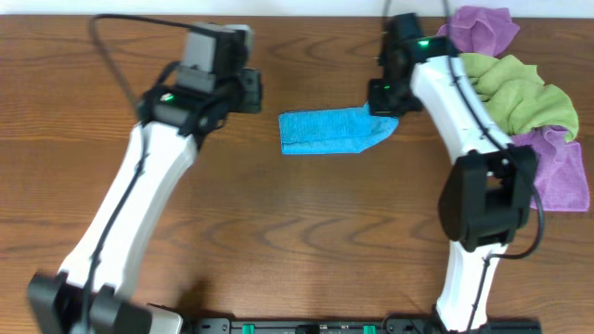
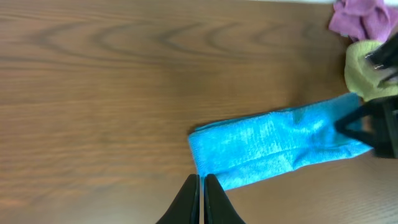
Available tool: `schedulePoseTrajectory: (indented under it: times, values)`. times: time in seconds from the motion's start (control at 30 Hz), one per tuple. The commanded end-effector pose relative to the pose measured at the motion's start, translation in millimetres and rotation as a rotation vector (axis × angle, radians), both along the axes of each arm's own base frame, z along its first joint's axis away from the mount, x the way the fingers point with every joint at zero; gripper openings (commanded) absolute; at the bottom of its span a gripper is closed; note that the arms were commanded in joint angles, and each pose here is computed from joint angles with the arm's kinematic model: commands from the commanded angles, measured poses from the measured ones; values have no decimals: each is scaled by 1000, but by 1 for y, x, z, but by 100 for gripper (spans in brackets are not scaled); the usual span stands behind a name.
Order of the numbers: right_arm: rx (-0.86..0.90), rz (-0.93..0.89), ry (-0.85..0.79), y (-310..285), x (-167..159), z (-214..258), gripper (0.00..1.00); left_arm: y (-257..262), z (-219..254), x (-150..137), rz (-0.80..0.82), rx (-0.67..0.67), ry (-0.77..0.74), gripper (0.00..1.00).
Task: Fold the cloth
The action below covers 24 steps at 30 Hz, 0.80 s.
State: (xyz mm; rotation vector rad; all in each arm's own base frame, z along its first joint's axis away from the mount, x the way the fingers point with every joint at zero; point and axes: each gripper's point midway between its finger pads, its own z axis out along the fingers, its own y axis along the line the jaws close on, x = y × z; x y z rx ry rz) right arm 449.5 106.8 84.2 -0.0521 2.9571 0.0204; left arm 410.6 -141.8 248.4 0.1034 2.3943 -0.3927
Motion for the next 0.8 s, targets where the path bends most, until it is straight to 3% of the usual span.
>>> schedulePoseTrajectory:
  times: [0.0,0.37,0.77]
  values:
    - [-125,46,-42,19,0,1,1,24,32,-15,55,2,-50,6]
    - [-116,210,-117,102,-14,1,1,61,118,-92,107,-38,-234,6]
    - [-131,301,-52,140,-33,-43,2,72,124,-129,120,-25,-230,9]
